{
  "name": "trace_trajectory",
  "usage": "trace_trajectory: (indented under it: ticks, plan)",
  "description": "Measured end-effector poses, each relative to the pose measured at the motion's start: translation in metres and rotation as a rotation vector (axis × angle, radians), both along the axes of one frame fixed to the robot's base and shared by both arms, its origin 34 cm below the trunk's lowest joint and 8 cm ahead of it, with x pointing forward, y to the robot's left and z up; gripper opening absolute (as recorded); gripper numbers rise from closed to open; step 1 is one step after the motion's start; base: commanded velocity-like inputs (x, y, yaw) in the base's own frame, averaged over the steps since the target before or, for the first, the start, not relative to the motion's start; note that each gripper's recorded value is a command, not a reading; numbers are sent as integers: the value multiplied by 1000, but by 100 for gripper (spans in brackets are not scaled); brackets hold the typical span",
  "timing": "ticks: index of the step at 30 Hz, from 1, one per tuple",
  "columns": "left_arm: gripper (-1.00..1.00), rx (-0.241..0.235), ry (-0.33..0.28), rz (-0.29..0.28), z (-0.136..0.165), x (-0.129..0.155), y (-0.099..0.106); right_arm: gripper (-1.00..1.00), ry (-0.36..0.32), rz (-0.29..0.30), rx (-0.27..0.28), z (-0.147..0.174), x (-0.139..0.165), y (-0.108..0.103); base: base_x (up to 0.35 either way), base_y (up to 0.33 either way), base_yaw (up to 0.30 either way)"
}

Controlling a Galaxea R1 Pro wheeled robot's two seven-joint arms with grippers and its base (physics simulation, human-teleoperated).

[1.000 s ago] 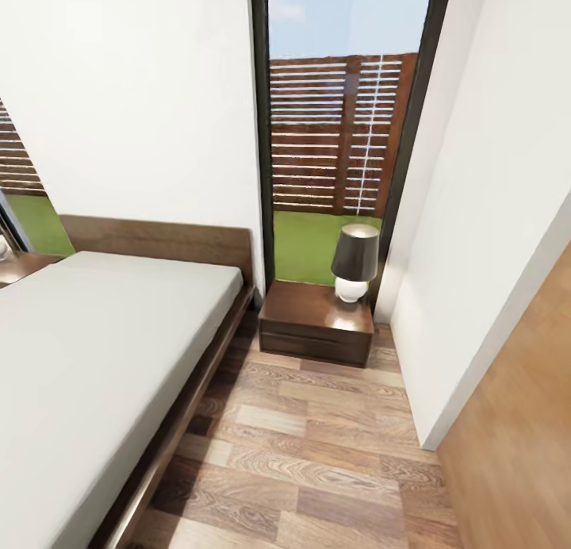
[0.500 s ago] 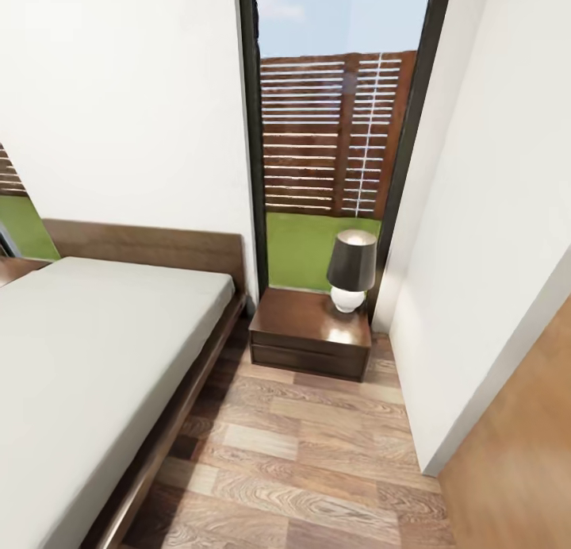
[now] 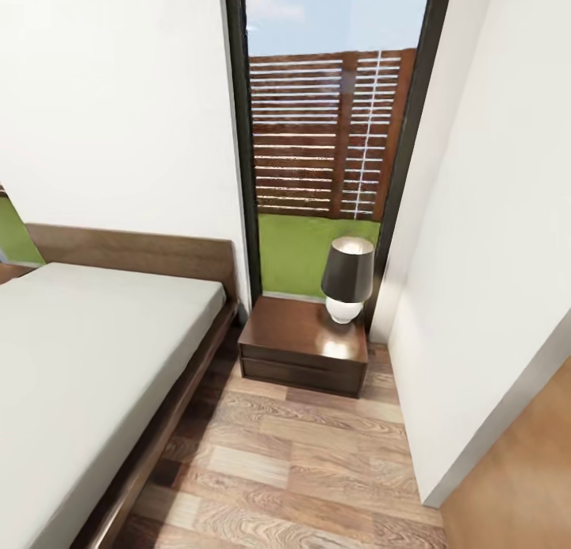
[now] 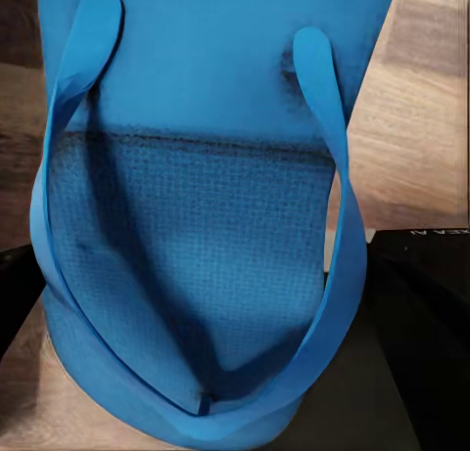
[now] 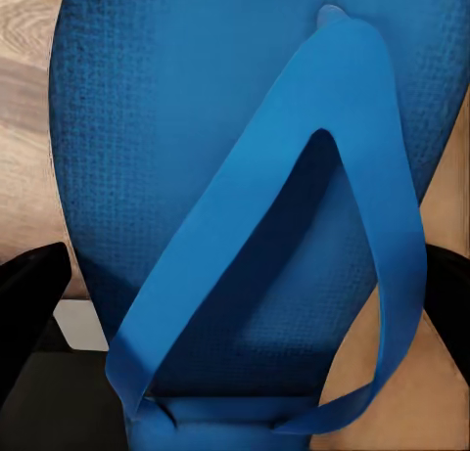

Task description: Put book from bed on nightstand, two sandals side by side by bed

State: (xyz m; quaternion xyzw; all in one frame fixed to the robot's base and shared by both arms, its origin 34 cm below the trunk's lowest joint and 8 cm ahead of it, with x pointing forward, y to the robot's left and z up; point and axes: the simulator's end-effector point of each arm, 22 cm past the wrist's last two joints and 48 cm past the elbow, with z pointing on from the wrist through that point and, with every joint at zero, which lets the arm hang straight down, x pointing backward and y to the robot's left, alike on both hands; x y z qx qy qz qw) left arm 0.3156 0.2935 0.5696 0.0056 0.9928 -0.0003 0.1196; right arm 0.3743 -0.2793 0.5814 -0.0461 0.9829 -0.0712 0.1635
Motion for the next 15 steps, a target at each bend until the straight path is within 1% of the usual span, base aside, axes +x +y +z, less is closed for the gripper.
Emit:
trace_trajectory:
  ticks: [9, 12, 15]
  plan:
    - [-100, 0, -1, 0, 0, 0, 0, -100, 0, 1, 1, 0, 0, 0, 303, -132, -9]
    - [-100, 0, -1, 0, 0, 0, 0, -100, 0, 1, 0, 0, 0, 0, 312, -92, -103]
    - [-100, 0, -1, 0, 0, 0, 0, -100, 0, 1, 0, 0, 0, 0, 315, -80, -171]
